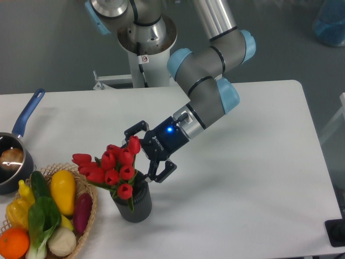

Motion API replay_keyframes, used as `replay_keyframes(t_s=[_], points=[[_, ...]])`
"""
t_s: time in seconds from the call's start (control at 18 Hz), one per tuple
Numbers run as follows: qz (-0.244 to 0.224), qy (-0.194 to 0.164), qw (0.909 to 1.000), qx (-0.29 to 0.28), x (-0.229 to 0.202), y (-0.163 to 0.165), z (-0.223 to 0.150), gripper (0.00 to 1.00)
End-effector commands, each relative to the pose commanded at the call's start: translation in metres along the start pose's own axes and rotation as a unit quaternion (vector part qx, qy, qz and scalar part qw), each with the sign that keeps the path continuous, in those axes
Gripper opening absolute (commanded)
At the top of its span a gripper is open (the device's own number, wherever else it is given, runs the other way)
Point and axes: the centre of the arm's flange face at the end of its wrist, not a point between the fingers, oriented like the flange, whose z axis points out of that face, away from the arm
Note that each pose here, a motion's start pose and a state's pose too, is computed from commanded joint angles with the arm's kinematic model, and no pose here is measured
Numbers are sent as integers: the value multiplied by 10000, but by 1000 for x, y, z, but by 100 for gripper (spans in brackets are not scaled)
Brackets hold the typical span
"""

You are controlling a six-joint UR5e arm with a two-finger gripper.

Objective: Pick up the flowers from the vase
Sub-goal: 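Adjust the gripper position around the tulip stems, pushing the bouquet, then close the gripper on the tulip stems just above the vase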

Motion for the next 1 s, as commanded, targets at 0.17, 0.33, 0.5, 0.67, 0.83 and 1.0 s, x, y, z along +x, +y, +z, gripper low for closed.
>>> replay_keyframes(t_s=[0.17, 0.33, 0.5, 0.67, 0.83, 1.0], points=[[3, 7, 10000, -1, -1, 1, 1, 100], [32, 21, 10000, -9, -2, -1, 3, 100], [25, 23, 10000, -2, -2, -1, 3, 96], [28, 31, 10000, -2, -2, -1, 4, 82], [30, 38, 10000, -3, -2, -2, 5, 72], [25, 45, 10000, -3, -1, -2, 6, 67]])
